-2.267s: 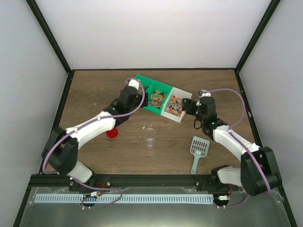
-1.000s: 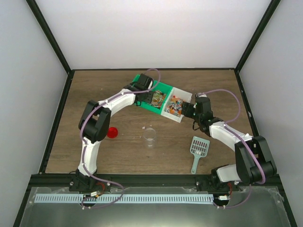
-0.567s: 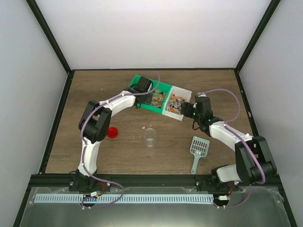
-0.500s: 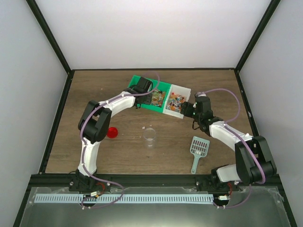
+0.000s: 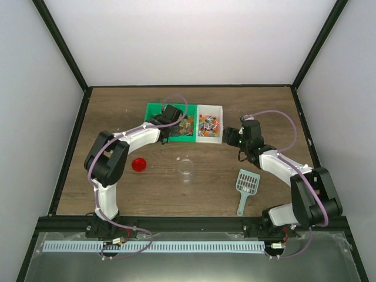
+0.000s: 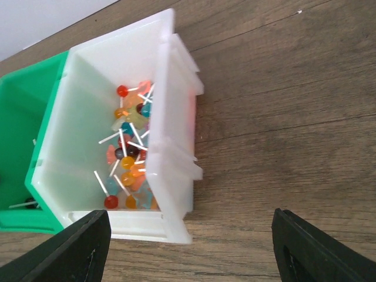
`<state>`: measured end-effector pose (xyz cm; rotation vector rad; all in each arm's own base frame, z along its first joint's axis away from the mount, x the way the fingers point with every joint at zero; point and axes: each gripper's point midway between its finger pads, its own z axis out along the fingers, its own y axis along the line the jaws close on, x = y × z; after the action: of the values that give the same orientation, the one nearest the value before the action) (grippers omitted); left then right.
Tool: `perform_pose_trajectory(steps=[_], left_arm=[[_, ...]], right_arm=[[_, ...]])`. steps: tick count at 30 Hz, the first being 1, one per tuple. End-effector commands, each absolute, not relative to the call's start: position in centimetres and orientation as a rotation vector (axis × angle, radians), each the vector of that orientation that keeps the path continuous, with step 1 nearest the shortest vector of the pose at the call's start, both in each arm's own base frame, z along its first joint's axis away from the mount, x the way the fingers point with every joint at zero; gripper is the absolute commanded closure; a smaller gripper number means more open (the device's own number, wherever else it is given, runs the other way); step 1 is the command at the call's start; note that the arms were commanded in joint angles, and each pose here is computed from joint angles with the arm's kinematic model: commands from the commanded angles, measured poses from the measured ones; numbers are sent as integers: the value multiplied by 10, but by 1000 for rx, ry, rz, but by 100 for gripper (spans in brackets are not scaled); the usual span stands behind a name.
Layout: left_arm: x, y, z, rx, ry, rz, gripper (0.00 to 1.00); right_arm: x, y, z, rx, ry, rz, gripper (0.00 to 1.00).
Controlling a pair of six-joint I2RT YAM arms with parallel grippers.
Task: Pack the candies
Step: Move the storage box to the center of the board.
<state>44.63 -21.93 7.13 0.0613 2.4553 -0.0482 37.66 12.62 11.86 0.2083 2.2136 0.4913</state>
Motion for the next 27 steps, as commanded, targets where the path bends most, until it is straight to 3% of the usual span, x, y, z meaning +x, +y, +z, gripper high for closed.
perform_pose_trajectory(steps=[1, 5, 9, 15, 21, 27], left_arm=[[429, -189, 73, -182, 2440, 4, 93], [419, -189, 66, -209, 2449, -43, 89], [416, -188, 62, -189, 2457, -33, 70], [415, -190, 89, -168, 2407, -78, 25], [397, -191, 149, -146, 2269, -133, 1], [351, -198, 161, -105, 2186, -229, 0]], right_arm=[[385, 135, 133, 185, 2184, 518, 23], [385, 133, 135, 188, 2179, 513, 23], [385, 133, 132, 191, 2184, 512, 23], [385, 128, 133, 216, 2181, 485, 20], [384, 119, 143, 248, 2164, 436, 16], [367, 105, 148, 354, 2194, 413, 18]])
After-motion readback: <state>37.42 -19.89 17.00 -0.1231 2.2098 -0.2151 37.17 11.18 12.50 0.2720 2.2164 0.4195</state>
